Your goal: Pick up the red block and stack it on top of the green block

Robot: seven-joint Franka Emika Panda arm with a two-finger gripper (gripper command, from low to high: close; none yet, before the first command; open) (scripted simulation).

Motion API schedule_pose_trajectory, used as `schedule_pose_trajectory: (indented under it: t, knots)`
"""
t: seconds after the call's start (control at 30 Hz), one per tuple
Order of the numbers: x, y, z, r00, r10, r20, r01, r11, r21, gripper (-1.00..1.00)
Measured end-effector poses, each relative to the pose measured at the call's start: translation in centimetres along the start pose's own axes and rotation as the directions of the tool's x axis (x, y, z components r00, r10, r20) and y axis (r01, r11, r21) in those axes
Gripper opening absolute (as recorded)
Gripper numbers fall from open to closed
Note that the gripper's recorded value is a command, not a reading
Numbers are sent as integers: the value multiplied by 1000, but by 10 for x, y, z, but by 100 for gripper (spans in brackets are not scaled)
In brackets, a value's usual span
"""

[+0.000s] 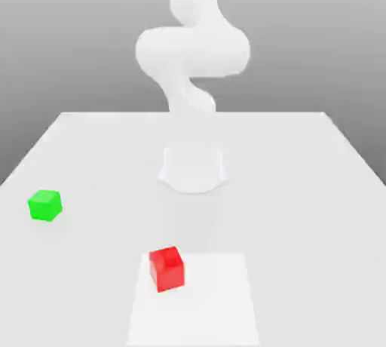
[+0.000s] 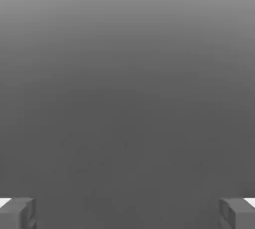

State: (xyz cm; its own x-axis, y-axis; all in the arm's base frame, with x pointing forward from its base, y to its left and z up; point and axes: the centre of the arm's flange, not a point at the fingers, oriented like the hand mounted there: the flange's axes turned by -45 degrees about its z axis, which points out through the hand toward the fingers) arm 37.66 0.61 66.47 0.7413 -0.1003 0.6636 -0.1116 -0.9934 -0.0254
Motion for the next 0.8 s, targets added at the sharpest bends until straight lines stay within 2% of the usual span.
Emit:
schedule_pose_trajectory:
  t: [0.2, 0.4, 0.6, 0.8]
  knots:
    - [-44, 5, 129, 960, 233, 156, -210, 966, -152, 0]
    - [-116, 31, 232, 839, 479, 258, -398, 864, -307, 0]
    - [-205, 56, 302, 642, 705, 303, -551, 698, -457, 0]
    - [-292, 65, 336, 396, 869, 296, -648, 493, -581, 0]
